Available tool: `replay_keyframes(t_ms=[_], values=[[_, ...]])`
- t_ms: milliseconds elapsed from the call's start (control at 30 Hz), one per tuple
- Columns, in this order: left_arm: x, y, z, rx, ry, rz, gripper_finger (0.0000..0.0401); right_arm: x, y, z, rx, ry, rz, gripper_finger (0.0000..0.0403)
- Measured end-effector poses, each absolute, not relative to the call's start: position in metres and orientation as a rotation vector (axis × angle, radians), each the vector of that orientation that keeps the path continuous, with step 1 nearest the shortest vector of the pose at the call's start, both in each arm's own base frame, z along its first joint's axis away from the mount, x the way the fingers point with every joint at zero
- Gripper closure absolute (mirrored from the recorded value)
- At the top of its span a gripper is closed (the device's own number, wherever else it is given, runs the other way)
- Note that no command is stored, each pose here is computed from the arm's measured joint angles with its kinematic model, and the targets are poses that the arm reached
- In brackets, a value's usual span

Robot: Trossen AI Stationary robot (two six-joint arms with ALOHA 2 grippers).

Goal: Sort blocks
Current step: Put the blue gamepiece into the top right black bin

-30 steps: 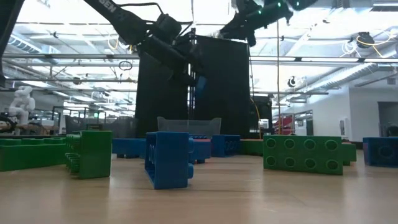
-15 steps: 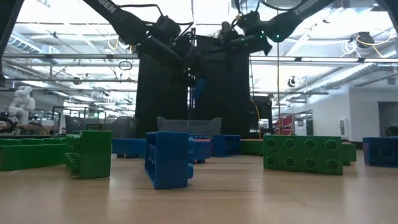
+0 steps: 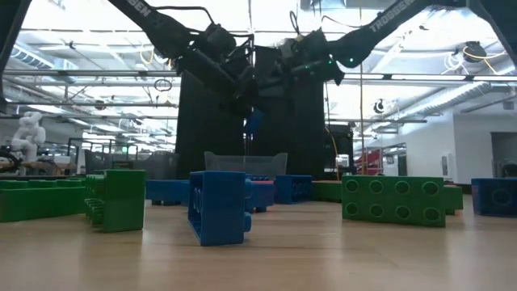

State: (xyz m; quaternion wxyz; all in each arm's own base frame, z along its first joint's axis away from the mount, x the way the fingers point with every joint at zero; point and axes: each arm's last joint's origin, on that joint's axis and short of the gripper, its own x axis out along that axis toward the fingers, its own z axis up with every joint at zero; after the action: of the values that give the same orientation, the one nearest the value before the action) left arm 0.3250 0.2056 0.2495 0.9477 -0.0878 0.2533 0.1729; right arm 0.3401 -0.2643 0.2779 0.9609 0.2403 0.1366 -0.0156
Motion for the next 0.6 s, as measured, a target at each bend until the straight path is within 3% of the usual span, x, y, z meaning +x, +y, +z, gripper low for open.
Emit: replay_keyframes(t_ms=[600], values=[[0.322, 0.204, 0.244, -0.178, 0.586, 0.350, 0.0067, 0.339, -0.282, 0.228, 0.610, 0.435, -0.110, 0.0268]])
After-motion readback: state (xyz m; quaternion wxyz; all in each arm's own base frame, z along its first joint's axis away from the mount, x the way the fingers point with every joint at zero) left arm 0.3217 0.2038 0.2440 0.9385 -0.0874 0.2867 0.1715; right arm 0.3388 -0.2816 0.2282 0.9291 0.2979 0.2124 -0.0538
